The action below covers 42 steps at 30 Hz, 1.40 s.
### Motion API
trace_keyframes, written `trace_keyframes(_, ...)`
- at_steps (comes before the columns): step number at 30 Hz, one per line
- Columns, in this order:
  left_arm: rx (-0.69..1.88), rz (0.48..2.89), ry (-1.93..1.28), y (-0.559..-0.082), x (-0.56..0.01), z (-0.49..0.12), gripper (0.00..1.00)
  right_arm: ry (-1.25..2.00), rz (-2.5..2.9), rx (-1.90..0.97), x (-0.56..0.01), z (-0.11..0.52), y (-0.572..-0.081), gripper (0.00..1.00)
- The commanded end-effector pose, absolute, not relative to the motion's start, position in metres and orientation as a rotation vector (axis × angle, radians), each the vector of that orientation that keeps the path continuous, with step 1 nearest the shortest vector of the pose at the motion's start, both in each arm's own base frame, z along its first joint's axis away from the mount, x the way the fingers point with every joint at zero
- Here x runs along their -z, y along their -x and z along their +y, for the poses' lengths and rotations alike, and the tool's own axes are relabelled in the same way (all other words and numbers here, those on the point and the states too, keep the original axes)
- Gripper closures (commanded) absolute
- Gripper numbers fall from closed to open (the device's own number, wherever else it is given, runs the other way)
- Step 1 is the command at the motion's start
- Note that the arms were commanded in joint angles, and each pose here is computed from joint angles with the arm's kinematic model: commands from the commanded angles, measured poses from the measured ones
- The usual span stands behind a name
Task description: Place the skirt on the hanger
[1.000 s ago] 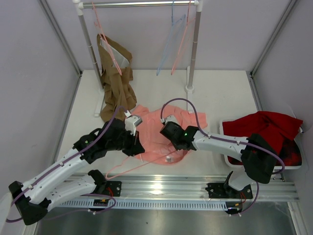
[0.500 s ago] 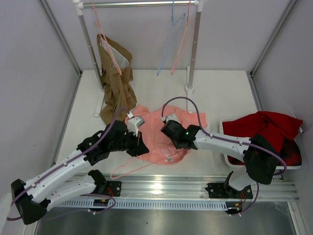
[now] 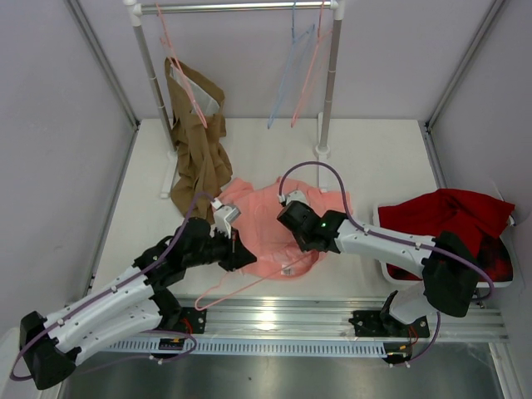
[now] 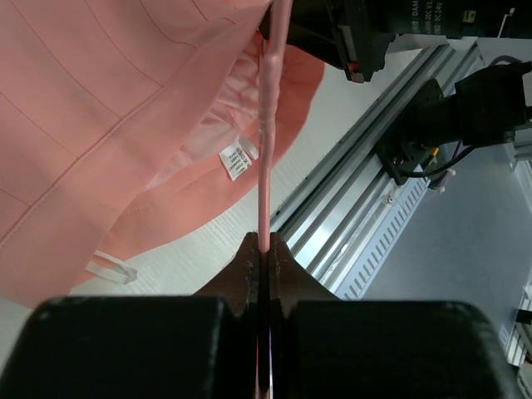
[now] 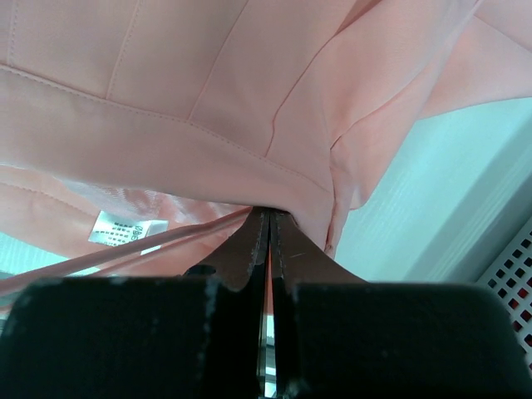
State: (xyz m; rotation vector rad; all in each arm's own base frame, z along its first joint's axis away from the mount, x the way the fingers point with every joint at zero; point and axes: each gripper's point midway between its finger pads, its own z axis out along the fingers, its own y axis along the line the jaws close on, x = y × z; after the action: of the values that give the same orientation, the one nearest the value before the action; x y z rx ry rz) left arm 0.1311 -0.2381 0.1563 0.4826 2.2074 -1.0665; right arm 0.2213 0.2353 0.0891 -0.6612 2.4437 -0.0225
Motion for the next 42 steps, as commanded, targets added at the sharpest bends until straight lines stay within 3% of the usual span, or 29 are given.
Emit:
trace_keyframes(1,1.183,2.068,-0.450,-0.134,-0.178,-0.251,1.00,0.614,2.427,-0.019,-0.104,0.234,-0.223,1.00)
trace_keyframes(42,1.329,1.875,-0.453,-0.124,-0.189,-0.254,1.00,0.491,2.423,-0.025,-0.119,0.208,-0.221,1.00)
